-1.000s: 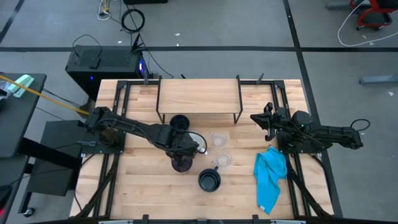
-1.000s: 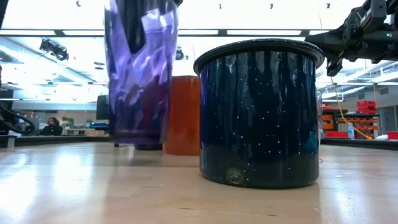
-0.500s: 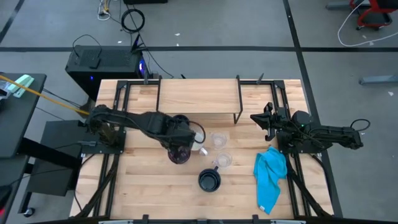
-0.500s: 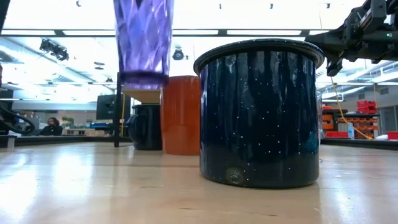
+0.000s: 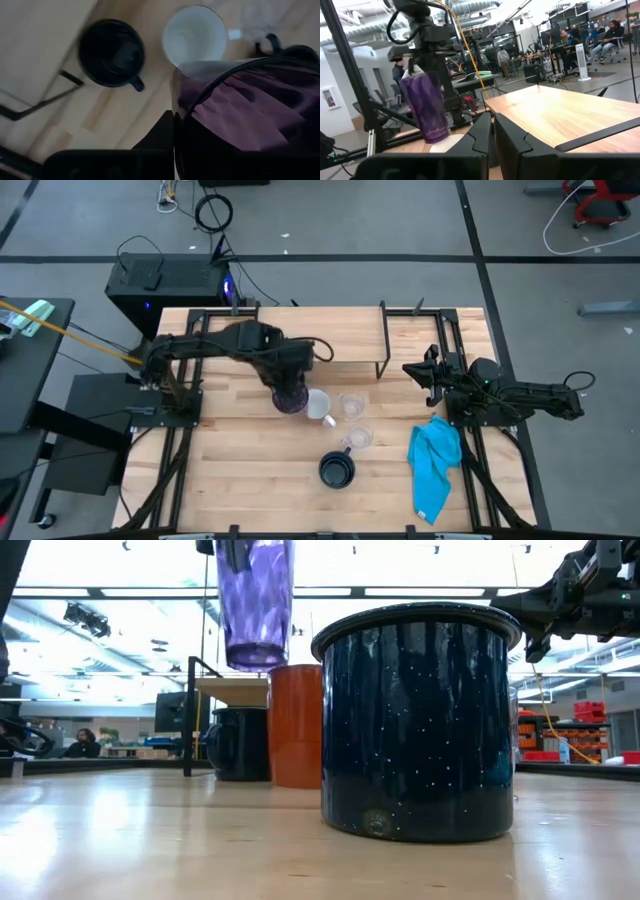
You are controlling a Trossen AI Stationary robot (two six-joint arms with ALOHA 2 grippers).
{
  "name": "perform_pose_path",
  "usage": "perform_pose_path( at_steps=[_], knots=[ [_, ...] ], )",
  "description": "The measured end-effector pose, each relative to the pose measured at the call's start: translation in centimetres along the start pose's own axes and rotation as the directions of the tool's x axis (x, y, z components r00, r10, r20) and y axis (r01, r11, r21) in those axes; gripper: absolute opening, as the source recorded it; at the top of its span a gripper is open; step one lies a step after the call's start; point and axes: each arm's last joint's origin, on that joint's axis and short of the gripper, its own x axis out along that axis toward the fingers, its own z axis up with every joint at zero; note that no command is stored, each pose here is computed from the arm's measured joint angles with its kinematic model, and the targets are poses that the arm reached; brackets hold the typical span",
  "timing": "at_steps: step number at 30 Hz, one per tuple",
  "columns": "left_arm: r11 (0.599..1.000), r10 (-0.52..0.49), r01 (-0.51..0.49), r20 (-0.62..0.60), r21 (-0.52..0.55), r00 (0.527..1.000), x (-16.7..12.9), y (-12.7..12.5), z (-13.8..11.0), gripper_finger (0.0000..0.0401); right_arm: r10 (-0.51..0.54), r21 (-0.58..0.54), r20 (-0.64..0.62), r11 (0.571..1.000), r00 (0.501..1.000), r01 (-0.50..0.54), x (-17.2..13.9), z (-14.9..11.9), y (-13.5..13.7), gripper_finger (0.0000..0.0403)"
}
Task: Stack small to large cups/mugs on shelf
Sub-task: Put the purple cup on the shelf
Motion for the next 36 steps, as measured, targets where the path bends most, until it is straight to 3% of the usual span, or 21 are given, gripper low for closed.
perform_pose_path(
  at_steps=[4, 7, 19, 26, 30, 34, 36],
  knots=[
    [0.995, -0.097, 0.098, -0.039, 0.021, 0.994, -0.7, 1.0, 0.3, 0.0012, 0.001, 0.000, -0.001, 1.000, 1.000, -0.001, 0.0, 0.0, 0.0, 0.0029],
    [0.993, -0.111, 0.112, -0.017, 0.032, 0.994, -1.5, 2.2, 0.4, 0.0012, -0.001, 0.006, -0.008, 1.000, 1.000, 0.001, 0.0, -0.1, 0.0, 0.0029],
    [0.999, -0.020, 0.028, 0.195, -0.040, 0.981, -6.5, 8.0, -0.5, 0.0012, -0.005, 0.017, -0.024, 1.000, 1.000, 0.005, 0.0, -0.2, 0.0, 0.0029],
    [0.990, 0.055, -0.016, 0.286, -0.137, 0.957, -8.8, 11.1, -1.3, 0.0012, -0.007, 0.023, -0.030, 1.000, 1.000, 0.008, 0.1, -0.3, -0.1, 0.0029],
    [0.991, 0.041, 0.011, 0.384, -0.132, 0.922, -11.3, 11.7, -1.0, 0.0012, -0.008, 0.023, -0.030, 1.000, 1.000, 0.008, 0.1, -0.3, -0.1, 0.0029],
    [0.994, 0.016, 0.042, 0.514, -0.102, 0.858, -14.4, 11.7, -0.7, 0.0012, -0.008, 0.017, -0.030, 1.000, 1.000, 0.008, 0.1, -0.3, -0.1, 0.0029],
    [0.993, 0.006, 0.059, 0.524, -0.107, 0.852, -14.4, 11.9, -0.9, 0.0012, -0.008, 0.008, -0.030, 1.000, 1.000, 0.008, 0.1, -0.3, -0.1, 0.0029]
  ],
)
